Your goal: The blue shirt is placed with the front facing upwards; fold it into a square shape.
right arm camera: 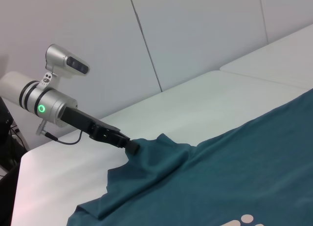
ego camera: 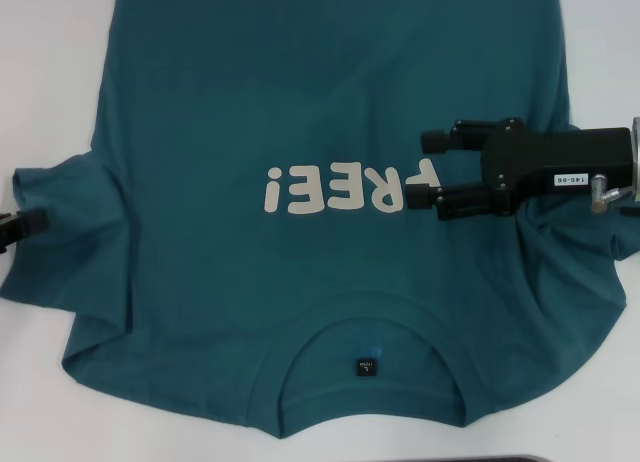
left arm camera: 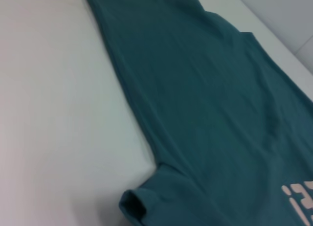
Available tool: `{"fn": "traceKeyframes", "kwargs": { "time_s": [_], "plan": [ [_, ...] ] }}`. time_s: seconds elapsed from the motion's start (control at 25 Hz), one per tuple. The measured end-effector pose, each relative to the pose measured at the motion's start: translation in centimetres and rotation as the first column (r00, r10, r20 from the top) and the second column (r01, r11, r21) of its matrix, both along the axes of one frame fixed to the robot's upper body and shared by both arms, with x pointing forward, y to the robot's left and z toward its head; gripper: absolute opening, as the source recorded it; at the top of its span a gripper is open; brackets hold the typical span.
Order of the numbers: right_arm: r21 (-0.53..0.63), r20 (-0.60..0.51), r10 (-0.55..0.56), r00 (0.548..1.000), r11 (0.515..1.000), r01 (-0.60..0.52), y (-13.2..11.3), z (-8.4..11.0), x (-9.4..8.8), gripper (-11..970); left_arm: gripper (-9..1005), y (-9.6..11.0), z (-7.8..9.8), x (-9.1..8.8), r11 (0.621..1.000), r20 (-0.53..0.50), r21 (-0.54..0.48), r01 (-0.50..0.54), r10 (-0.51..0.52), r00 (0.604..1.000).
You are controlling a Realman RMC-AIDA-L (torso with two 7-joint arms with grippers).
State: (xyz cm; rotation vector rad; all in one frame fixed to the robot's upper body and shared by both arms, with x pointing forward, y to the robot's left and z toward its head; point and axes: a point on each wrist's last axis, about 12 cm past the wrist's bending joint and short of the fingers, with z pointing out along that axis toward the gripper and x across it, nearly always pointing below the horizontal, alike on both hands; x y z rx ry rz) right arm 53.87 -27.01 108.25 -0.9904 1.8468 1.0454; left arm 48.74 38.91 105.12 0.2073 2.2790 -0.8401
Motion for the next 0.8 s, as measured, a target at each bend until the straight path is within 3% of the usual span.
{"fn": "traceKeyframes", "kwargs": {
  "time_s": [0.48, 0.8],
  "plan": [
    [0.006, -0.003, 0.0, 1.0, 1.0, 0.0, 0.2, -0.2, -0.2, 914, 1, -1.7, 2.5, 0.5, 0.995, 0.042, -0.088, 0.038, -0.034, 0.999],
    [0.009, -0.004, 0.005, 1.0, 1.0, -0.005, 0.2, -0.2, -0.3, 915, 5, -2.9, 2.7, 1.1, 0.992, 0.031, -0.119, 0.05, -0.047, 0.998]
  ]
}}
